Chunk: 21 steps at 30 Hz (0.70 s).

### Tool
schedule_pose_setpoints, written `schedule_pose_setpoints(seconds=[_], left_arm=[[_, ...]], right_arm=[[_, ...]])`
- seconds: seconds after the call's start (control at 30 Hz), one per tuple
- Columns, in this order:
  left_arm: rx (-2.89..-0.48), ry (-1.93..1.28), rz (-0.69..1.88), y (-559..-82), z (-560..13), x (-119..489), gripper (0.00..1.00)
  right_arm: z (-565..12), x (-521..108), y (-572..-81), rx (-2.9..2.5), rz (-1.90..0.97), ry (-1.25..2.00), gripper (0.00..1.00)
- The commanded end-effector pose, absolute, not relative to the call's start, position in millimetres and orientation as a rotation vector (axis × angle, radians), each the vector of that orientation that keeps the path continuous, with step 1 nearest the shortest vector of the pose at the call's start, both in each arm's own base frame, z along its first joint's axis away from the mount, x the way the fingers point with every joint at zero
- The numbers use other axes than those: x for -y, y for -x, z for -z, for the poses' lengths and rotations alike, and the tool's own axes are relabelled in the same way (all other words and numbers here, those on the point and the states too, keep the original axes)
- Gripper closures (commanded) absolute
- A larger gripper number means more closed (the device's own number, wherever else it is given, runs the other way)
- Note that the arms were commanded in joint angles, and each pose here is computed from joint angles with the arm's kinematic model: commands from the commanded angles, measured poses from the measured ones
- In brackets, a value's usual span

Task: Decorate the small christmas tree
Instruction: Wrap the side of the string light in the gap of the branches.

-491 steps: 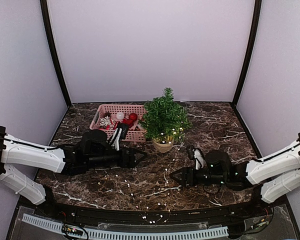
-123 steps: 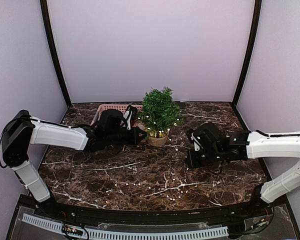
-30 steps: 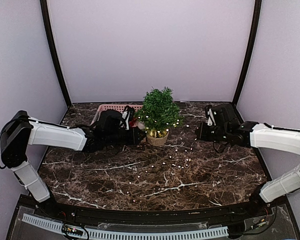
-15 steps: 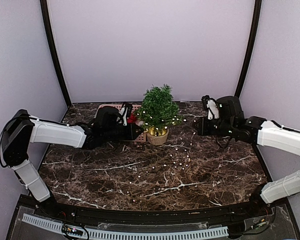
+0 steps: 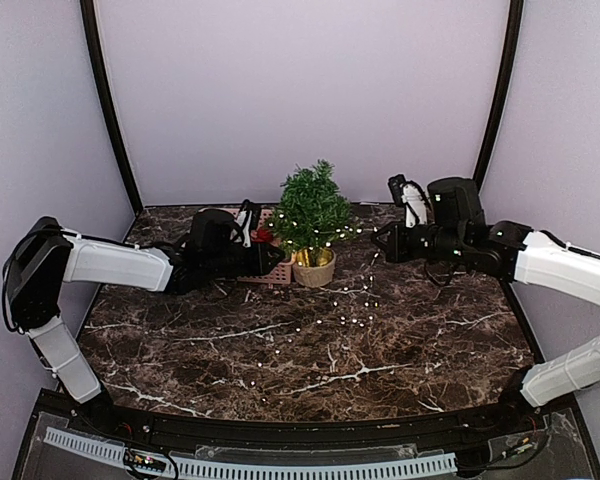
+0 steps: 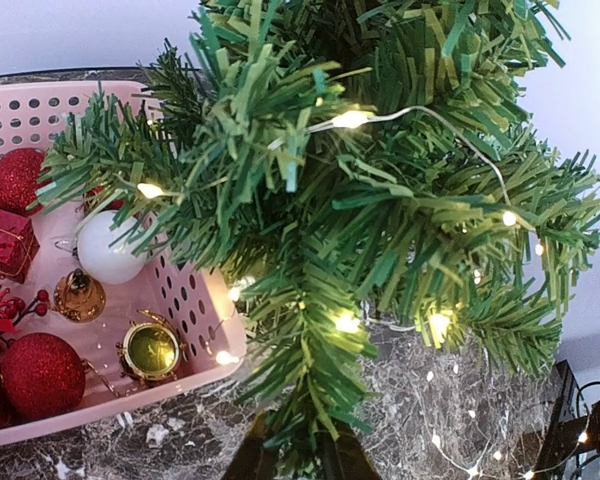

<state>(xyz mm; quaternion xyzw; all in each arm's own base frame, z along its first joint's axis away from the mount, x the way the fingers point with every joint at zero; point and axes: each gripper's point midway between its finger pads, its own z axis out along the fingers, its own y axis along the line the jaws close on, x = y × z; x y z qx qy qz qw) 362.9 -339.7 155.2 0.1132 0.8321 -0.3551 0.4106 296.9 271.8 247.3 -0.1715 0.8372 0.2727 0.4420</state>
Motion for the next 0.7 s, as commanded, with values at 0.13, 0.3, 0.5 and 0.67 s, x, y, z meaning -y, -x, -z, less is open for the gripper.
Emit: schedule_pose_setpoints(seconds=[0.13, 0.3, 0.5, 0.67], left_arm=[[-2.059, -0.301, 0.889, -361.2, -164.0, 333.7, 0.81], [-2.044, -0.281, 0.853, -357.0, -170.3, 322.0, 0.68], [-2.018, -0.219, 0.804, -343.8, -180.6, 297.5, 0.47], [-1.997, -0.210, 0.816, -325.6, -191.1, 304.5, 0.29]], right_arm=[[-252.9, -282.9, -293.0, -2.053, -0.708, 0.476, 1.00], [-244.6, -287.1, -284.3, -2.076, -0.745, 0.497, 1.00], [-239.0, -290.6, -278.6, -2.085, -0.767, 0.507, 1.00], [-242.2, -291.6, -282.3, -2.074, -0.771, 0.479, 1.00]])
